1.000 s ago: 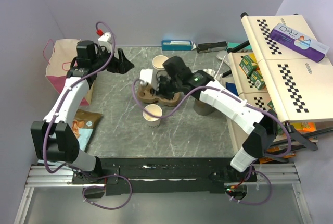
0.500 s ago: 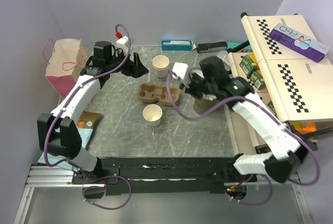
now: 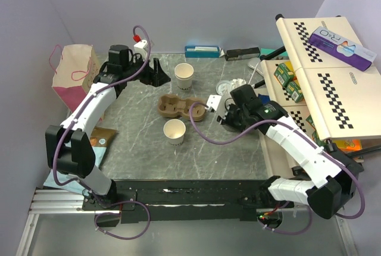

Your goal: Pack the takeout coffee

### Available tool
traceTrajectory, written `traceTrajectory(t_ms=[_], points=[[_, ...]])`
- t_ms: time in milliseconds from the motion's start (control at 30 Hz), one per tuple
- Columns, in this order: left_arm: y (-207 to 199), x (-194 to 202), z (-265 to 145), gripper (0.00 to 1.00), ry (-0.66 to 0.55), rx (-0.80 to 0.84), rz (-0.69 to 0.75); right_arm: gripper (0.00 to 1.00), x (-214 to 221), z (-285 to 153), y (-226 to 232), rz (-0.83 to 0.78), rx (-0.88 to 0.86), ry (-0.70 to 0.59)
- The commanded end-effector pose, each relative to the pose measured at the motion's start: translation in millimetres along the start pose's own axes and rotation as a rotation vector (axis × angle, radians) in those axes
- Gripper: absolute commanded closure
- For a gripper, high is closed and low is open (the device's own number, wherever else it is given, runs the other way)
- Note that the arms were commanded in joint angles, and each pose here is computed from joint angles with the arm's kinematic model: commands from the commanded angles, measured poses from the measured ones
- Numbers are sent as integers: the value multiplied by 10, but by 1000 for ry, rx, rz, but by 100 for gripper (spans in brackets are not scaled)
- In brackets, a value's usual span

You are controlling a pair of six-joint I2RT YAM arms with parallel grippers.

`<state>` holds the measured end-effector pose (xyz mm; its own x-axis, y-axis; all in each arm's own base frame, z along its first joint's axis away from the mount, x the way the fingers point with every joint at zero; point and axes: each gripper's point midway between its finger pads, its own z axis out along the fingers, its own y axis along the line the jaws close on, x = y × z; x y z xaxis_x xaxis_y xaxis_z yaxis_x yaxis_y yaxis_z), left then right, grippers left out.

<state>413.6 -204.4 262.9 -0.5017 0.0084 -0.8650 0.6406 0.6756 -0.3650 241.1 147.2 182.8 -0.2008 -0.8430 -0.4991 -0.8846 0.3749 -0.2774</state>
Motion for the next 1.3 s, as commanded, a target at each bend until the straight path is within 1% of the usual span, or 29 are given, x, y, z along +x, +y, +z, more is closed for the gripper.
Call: traceTrajectory(t_ms=[0,267,567,667,700,767,800,867,900,1000,1267], points=[[-73,-191,-6,16,-39,30,21,68,7,-54,-349,23,136,19],[-64,-161,14,16,-34,33,7,68,66,75,-539,29,139,78],[-55,-98,36,16,-17,36,0,68,162,194,-594,27,134,113],[-48,-83,48,16,-13,41,-11,71,198,226,-576,27,121,122],[-52,-81,51,16,-12,43,-13,75,210,237,-565,25,113,126],[-62,-87,53,16,-11,46,-13,79,237,280,-526,21,92,130],[-46,-77,58,16,-8,43,-16,84,245,296,-510,16,82,132],[-45,-77,55,16,-6,41,-15,88,250,334,-476,13,59,132],[-50,-78,48,16,-5,41,-16,92,247,346,-474,9,54,133],[-44,-58,41,16,3,37,-14,100,191,351,-487,-2,43,117],[-26,-11,33,16,12,26,-17,100,-54,371,-616,-24,29,68]])
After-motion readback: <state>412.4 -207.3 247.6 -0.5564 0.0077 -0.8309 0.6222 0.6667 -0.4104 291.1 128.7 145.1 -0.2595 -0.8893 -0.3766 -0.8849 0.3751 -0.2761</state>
